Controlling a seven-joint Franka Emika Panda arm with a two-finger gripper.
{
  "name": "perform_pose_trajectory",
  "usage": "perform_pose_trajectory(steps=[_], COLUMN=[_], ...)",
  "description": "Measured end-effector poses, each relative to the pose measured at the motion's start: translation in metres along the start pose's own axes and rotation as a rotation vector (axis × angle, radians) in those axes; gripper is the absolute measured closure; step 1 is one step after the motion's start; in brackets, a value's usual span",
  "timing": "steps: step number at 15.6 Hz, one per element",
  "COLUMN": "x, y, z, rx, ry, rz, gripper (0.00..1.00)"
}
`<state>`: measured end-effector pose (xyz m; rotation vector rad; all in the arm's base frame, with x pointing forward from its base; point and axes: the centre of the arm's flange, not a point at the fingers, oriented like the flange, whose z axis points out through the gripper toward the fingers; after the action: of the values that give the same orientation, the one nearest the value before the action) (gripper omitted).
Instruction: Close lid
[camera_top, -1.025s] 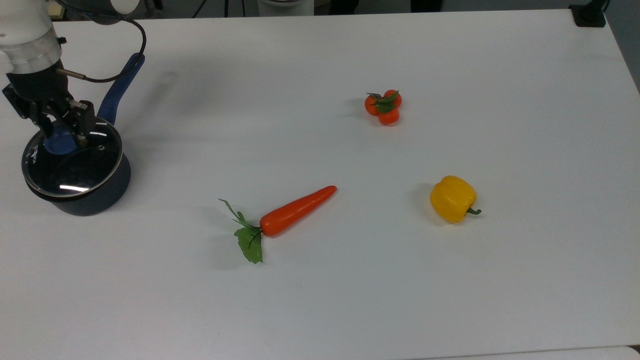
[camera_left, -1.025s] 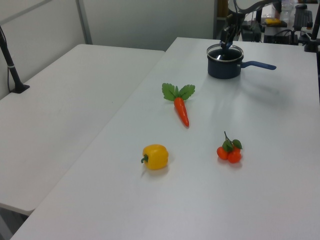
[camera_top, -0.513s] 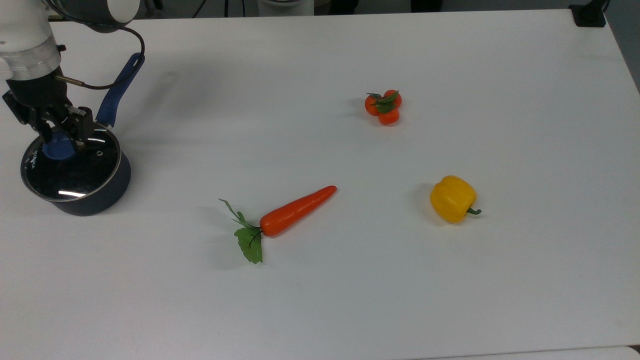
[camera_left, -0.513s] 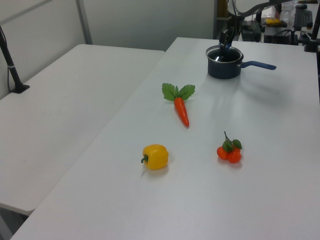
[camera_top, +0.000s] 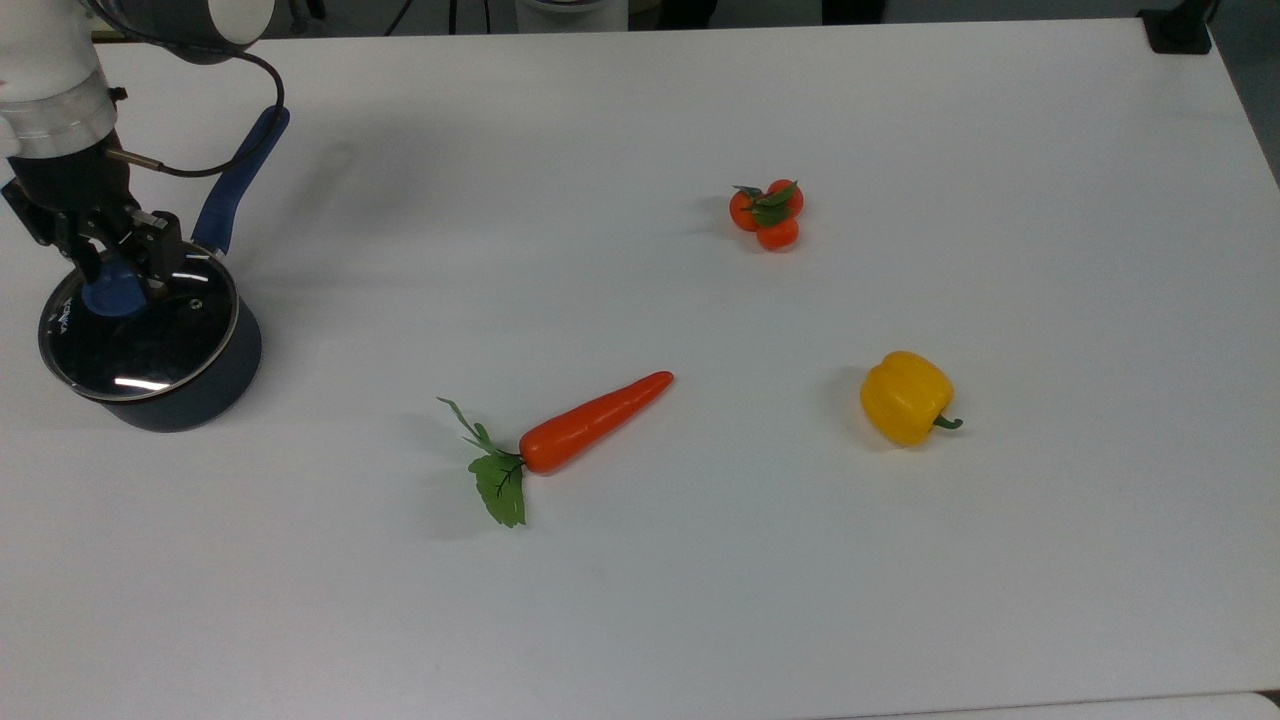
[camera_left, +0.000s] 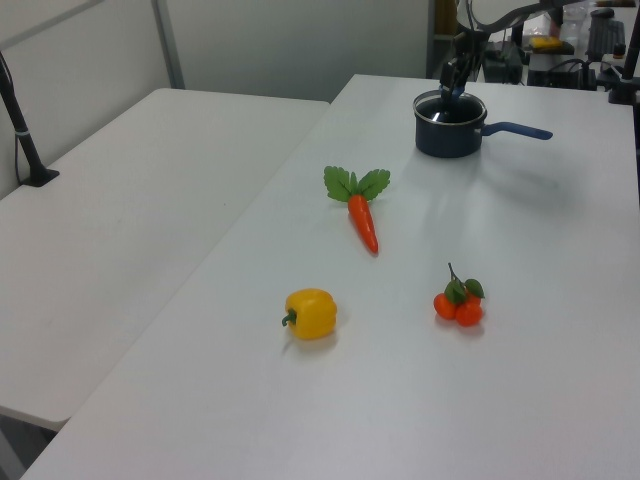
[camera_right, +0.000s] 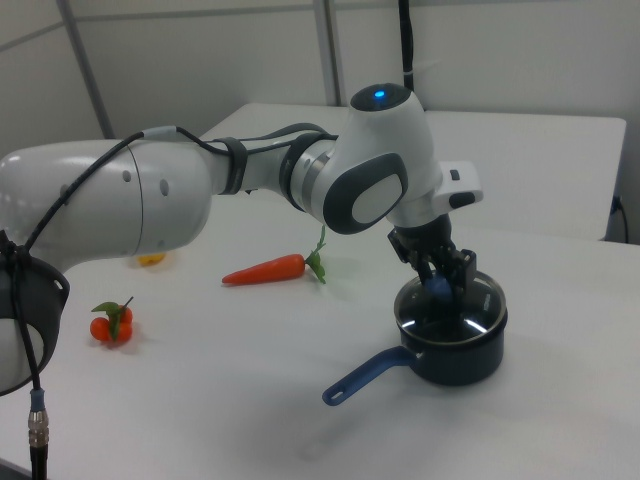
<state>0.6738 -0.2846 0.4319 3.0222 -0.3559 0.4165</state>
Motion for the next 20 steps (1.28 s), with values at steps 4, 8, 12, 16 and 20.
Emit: perform_pose_trajectory(steps=[4, 8, 12, 16, 20], x=[-0.002, -0.003, -0.003, 0.002, 0.010], y=[0.000, 0.000, 0.000, -0.015, -0.096], z=[0.002, 0.002, 0.002, -0.012, -0.049], rx=[0.003, 0.004, 0.004, 0.011, 0.009], ry=[-0.021, -0.024, -0.024, -0.003, 0.023], rz=[0.001, 0.001, 0.001, -0.002, -0.003], gripper=[0.39, 0.38, 0.04, 0.00, 0.00])
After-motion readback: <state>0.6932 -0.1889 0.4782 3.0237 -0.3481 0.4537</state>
